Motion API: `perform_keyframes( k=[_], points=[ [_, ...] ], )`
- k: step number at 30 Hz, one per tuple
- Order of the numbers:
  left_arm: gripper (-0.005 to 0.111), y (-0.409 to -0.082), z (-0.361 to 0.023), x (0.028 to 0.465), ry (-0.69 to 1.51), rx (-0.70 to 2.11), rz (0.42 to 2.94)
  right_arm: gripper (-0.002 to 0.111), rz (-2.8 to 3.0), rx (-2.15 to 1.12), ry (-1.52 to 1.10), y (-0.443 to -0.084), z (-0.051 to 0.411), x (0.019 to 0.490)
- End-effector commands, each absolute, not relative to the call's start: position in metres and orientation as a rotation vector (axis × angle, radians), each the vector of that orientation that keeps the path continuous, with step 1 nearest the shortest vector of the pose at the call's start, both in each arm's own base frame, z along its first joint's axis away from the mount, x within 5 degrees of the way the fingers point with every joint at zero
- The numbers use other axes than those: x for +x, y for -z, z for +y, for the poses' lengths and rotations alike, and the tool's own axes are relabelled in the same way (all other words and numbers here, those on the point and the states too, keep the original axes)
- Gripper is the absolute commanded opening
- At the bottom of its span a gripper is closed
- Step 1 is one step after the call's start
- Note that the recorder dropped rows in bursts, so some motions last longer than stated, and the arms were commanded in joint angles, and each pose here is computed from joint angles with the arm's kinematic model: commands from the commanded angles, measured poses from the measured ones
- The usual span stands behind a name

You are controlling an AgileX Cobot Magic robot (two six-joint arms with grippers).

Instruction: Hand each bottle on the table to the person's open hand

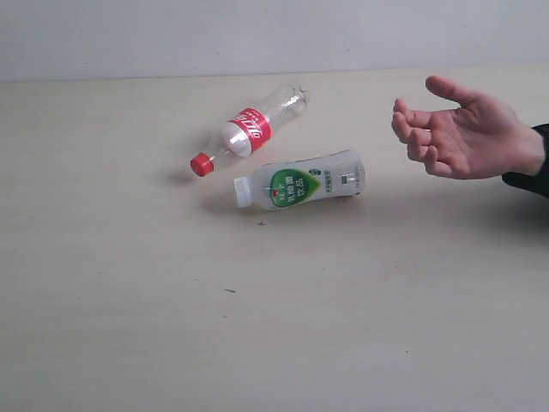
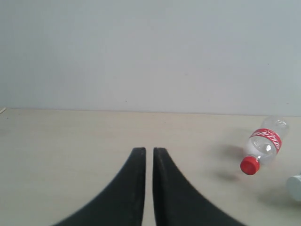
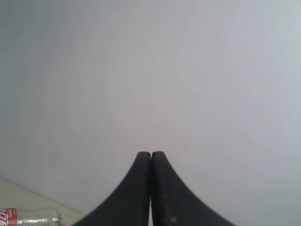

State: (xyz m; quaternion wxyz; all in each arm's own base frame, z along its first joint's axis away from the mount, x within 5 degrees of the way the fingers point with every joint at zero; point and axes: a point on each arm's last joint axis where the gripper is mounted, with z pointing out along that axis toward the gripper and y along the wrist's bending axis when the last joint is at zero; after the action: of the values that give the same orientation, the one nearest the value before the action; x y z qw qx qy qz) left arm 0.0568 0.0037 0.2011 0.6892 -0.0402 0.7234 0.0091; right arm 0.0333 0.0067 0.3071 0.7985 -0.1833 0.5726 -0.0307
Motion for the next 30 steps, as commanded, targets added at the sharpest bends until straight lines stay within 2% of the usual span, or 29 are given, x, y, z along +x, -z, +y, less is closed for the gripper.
perform_keyframes(
  k=[1, 6, 12, 17, 21, 25, 30],
  points=[
    [0.008, -0.202, 0.003, 0.056, -0.019, -0.083, 1.607, 0.000, 1.264, -0.356, 0.027, -0.304, 0.006, 0.035],
    [0.008, -0.202, 0.003, 0.056, -0.019, -0.083, 1.607, 0.000, 1.385, -0.340, -0.003, -0.307, 0.010, 0.052],
    [0.008, -0.202, 0.003, 0.056, -0.019, -0.083, 1.607, 0.000, 1.777, -0.229, -0.072, -0.335, 0.022, 0.108],
    [0.008, -0.202, 0.003, 0.056, -0.019, -0.083, 1.607, 0.000, 2.106, -0.713, -0.206, -0.344, 0.075, 0.184],
    [0.008, -0.202, 0.003, 0.056, -0.019, -0.083, 1.607, 0.000, 2.313, -1.040, -0.301, -0.322, 0.113, 0.250],
    [0.008, -0.202, 0.003, 0.056, -0.019, -0.083, 1.607, 0.000, 2.255, -1.382, -0.240, -0.292, 0.161, 0.293],
    [0.008, -0.202, 0.003, 0.056, -0.019, -0.083, 1.607, 0.000, 2.161, -1.697, 0.027, -0.255, 0.197, 0.329]
  ],
)
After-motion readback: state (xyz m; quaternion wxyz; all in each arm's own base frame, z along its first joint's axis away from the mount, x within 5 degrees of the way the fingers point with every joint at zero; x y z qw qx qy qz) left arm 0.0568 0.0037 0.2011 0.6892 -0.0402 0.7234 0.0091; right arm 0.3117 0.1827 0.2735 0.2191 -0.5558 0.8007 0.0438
